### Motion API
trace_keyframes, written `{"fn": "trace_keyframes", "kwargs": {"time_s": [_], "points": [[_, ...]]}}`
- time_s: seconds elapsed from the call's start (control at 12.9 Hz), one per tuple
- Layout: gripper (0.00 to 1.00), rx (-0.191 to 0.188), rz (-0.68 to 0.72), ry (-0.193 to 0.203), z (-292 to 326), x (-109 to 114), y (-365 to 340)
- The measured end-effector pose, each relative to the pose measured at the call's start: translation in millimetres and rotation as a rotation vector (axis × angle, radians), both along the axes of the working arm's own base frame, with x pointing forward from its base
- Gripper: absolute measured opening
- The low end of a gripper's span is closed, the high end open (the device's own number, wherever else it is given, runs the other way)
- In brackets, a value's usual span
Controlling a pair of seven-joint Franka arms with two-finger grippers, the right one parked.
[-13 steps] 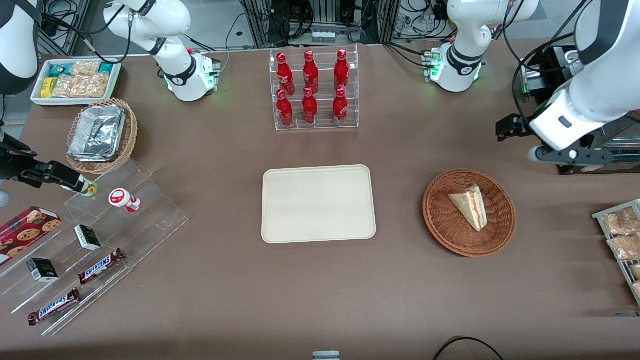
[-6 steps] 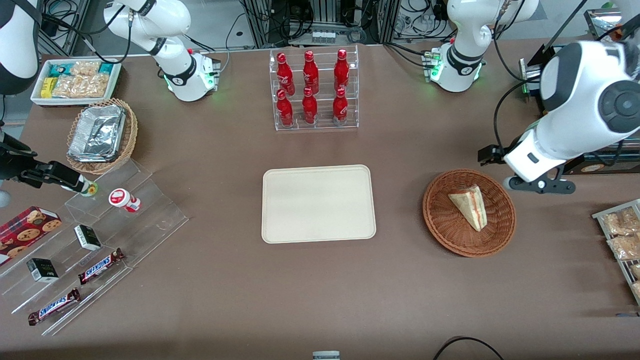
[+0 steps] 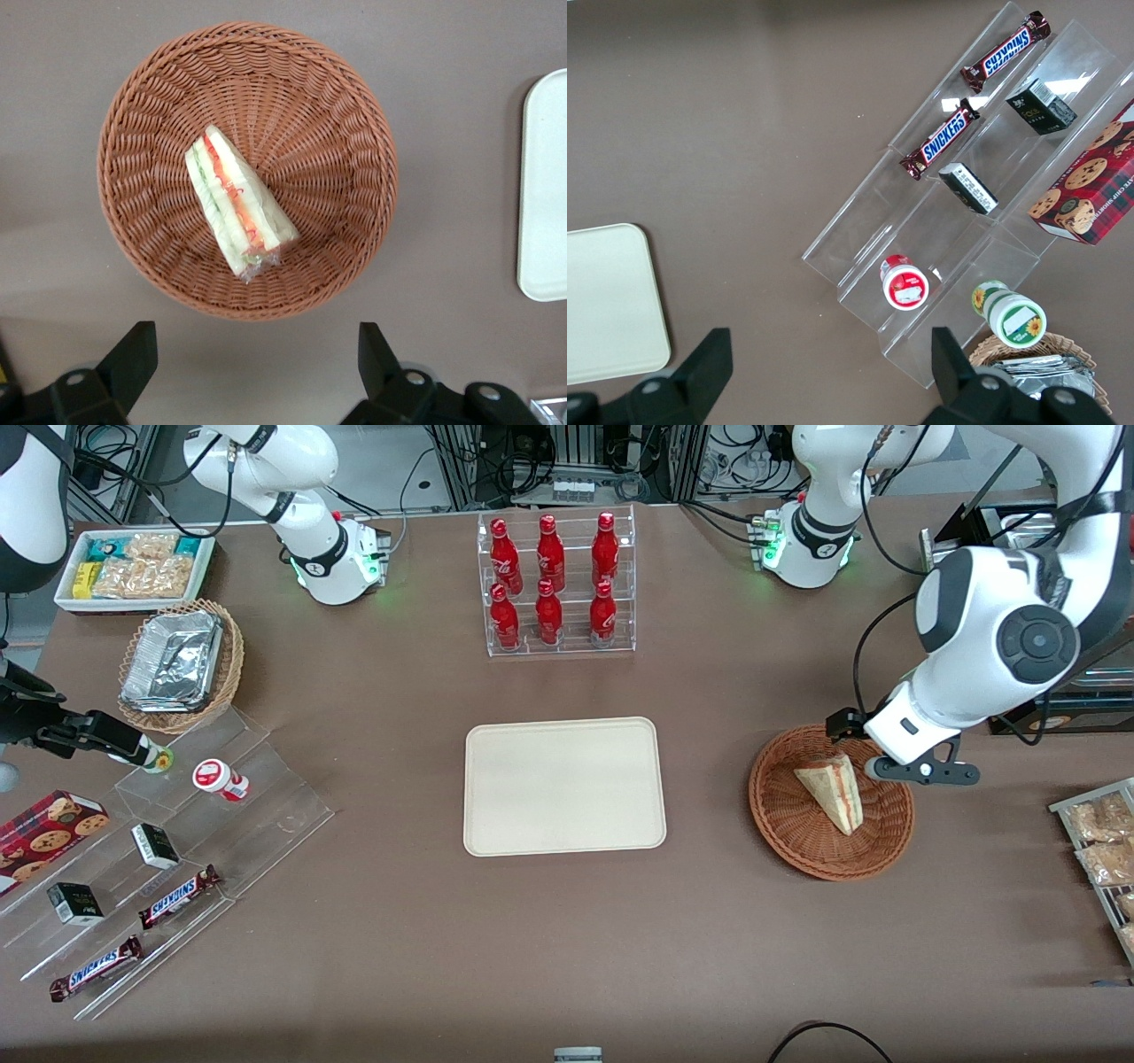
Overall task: Place sandwich from basket to tray
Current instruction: 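Move the left gripper over the wicker basket above the sandwich, then lower the open left gripper around the sandwich and close it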
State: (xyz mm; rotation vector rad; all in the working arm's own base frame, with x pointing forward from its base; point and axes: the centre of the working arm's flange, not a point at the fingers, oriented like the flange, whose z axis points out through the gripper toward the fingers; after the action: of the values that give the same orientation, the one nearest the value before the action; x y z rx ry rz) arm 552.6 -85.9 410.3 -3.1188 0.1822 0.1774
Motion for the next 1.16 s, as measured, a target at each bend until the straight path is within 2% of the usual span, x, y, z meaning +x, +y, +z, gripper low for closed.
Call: {"fn": "trace_keyframes", "kwargs": {"time_s": [0.54,0.85,1.16], "points": [[1.00,-0.009,0.061,-0.082,-52,-12,12],[1.00,-0.008,0.188,-0.114,-59,-14,15],[1.00,-0.009,0.392,-0.151,-70,-14,18]]}}
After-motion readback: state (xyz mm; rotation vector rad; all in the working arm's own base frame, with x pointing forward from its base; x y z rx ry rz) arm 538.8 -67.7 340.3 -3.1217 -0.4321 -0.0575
